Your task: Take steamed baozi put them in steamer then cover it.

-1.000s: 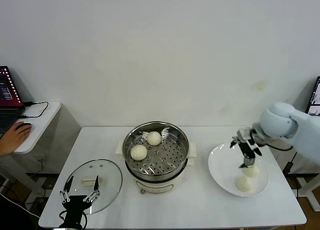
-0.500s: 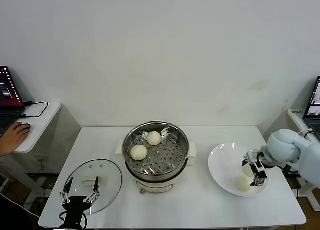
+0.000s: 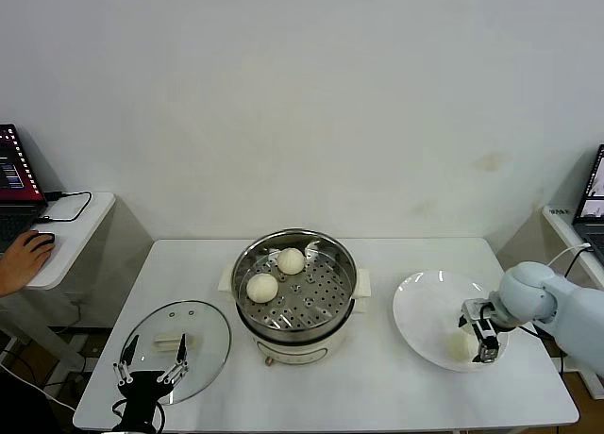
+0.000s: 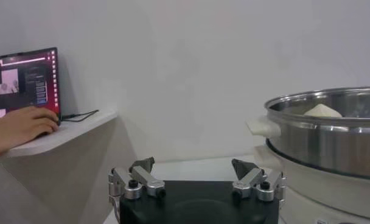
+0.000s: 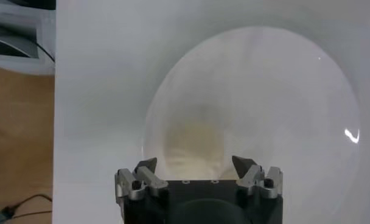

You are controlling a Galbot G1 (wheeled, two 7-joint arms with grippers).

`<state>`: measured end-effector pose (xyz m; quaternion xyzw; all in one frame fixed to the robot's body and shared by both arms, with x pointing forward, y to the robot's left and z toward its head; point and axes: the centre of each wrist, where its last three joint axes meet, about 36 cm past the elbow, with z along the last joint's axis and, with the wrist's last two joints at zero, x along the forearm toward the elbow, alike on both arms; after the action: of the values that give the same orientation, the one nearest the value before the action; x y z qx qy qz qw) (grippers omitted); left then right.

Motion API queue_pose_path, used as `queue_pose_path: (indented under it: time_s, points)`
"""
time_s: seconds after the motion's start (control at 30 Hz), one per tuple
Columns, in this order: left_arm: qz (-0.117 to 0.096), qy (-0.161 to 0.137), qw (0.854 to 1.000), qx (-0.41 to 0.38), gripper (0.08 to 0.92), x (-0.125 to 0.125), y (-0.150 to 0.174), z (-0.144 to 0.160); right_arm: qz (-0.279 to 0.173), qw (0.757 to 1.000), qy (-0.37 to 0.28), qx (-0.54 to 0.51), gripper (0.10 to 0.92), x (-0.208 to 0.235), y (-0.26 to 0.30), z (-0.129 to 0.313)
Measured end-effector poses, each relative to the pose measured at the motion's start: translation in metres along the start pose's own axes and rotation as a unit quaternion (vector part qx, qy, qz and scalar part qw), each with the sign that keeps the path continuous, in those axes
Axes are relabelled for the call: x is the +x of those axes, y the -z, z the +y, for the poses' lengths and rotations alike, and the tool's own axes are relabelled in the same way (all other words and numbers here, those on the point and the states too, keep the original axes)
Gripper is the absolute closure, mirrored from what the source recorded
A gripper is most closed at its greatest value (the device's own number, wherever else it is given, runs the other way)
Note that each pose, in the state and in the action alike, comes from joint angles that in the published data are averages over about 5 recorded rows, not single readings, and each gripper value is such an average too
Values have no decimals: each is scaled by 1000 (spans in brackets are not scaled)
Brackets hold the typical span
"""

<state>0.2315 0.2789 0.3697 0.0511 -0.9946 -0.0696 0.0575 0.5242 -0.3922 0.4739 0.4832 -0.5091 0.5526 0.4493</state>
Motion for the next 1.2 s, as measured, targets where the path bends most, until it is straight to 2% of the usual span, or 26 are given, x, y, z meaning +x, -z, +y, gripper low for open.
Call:
queue_pose_path:
  time_s: [0.47, 0.73, 0.93, 1.2]
  points:
    - [2, 2, 1000, 0, 177, -1, -2, 0, 4, 1000, -1, -10, 424, -13, -1, -4]
    - [-1, 1, 1000, -1, 177, -1, 0, 1, -1, 1000, -10, -12, 453, -1, -2, -9]
    - [-4, -2, 1000, -4, 177, -1, 3, 2, -13, 999, -30, -15, 456, 29, 2, -27]
    - [-9, -5, 1000, -5, 177, -2, 7, 3, -49, 995, -80, -20, 454, 99, 14, -72]
